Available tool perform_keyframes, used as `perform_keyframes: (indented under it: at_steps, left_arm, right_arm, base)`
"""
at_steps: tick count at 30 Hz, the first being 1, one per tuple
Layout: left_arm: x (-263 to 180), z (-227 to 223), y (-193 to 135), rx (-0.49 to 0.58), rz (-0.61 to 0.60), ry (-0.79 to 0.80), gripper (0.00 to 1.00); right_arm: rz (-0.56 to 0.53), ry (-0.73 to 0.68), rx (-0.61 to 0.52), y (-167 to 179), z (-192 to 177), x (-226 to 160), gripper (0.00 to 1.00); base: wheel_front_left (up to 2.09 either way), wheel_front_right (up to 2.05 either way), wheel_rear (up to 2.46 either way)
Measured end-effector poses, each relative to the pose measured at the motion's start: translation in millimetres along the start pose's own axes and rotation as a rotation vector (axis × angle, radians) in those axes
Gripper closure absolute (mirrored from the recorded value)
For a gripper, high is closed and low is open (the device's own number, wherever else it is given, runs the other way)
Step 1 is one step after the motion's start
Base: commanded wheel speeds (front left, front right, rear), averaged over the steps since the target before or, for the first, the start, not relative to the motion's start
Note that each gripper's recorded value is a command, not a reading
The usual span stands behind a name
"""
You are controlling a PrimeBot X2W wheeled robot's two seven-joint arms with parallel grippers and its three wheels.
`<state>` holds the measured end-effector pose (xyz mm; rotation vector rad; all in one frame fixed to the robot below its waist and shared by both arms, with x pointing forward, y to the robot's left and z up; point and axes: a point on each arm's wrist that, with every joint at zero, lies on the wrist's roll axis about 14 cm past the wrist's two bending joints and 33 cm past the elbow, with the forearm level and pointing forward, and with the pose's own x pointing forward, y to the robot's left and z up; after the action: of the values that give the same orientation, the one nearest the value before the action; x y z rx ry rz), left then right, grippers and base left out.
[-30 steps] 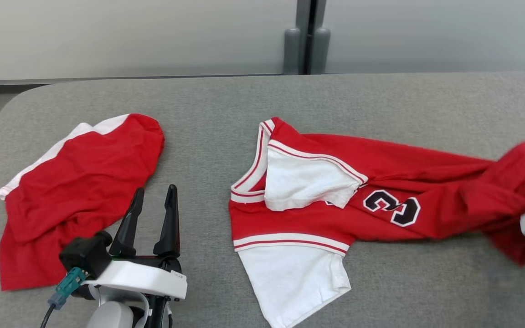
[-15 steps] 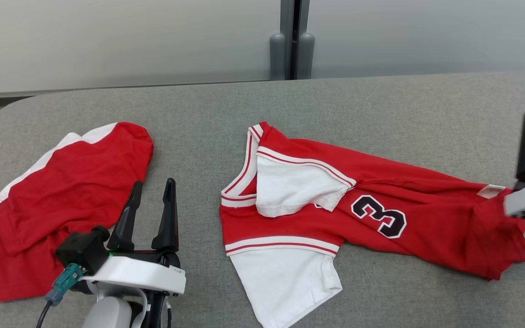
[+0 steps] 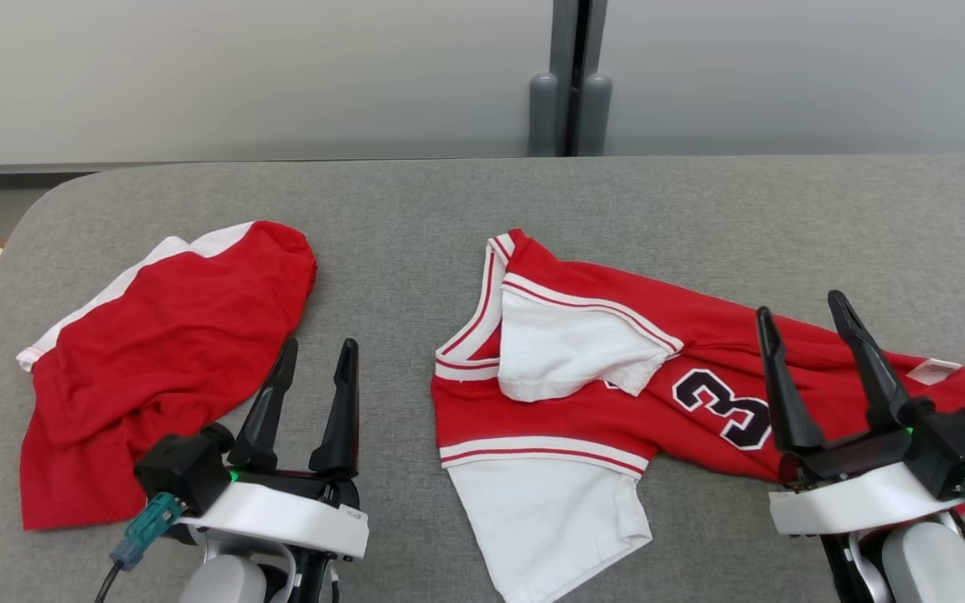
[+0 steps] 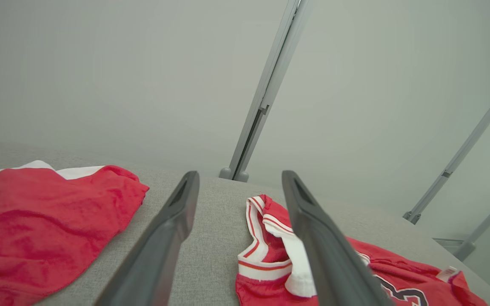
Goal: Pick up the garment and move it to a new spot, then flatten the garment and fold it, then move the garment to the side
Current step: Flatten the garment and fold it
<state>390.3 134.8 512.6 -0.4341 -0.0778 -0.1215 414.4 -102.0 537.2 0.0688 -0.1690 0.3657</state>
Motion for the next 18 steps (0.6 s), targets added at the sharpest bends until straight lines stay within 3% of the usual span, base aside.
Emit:
perform_keyframes:
  at_steps: [7,18]
  left_arm:
    - [-4,0,14,0.005,0.042,0.002,0.00]
    - [-10,-10,33,0.014,0.105,0.041,0.00]
  right_arm:
    - [0.117,0.004,-0.030,30,-6,19,0.00]
    - [0.434,0.284,-0.106,102,-109,24,0.00]
  base:
    - [0.00,0.00,0.00]
    - [0.00,0.00,0.00]
